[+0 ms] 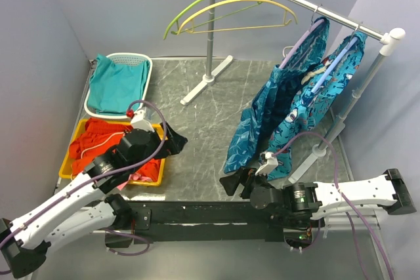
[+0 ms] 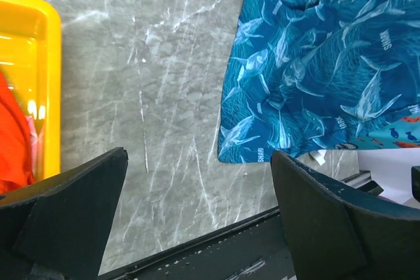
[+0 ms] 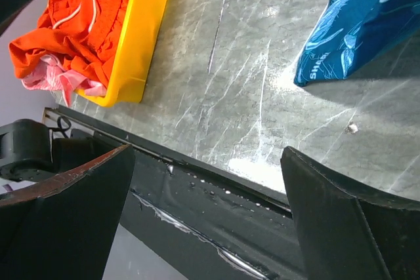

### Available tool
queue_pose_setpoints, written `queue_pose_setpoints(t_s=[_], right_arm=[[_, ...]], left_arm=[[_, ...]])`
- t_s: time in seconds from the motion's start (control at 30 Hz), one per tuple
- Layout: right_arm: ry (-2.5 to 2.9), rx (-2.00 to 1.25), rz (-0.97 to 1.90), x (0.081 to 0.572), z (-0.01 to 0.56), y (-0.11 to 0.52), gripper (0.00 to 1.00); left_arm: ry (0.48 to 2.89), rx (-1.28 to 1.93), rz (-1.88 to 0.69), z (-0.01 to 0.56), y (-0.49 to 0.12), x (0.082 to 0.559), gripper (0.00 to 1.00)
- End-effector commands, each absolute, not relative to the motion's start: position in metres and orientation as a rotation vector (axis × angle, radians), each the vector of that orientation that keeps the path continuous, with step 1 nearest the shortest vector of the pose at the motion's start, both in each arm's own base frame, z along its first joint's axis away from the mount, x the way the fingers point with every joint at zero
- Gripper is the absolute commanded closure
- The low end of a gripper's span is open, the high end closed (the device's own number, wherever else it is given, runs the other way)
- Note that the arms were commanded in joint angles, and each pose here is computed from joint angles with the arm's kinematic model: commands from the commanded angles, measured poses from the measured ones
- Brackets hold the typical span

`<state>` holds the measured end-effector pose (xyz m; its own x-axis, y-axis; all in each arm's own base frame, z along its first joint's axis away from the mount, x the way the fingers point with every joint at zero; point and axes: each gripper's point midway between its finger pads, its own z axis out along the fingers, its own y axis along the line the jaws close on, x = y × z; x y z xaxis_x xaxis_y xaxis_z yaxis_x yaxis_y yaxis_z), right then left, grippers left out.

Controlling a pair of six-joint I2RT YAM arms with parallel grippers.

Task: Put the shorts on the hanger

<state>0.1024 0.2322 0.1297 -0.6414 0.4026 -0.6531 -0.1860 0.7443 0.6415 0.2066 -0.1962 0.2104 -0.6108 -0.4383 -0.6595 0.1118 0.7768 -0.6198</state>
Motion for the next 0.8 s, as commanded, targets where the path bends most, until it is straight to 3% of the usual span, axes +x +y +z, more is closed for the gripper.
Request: queue_pose_setpoints(t_s=[0.0, 0.47, 0.77], right_arm=[[2.056, 0.179, 0.908, 0.106, 0.15, 0.238, 0.0], [2.179, -0.068, 0.852, 0.117, 0.144, 0.288, 0.0], [2.207, -0.151, 0.901, 0.113, 0.131, 0.316, 0.0]], left_arm=[[2.064, -0.281, -0.719, 0.217, -0.179, 0.209, 0.04], [2.111, -0.566, -0.598, 0.206, -0.128, 0.233, 0.04], [2.091, -0.911, -0.276, 0.196, -0.011, 0.246, 0.01]])
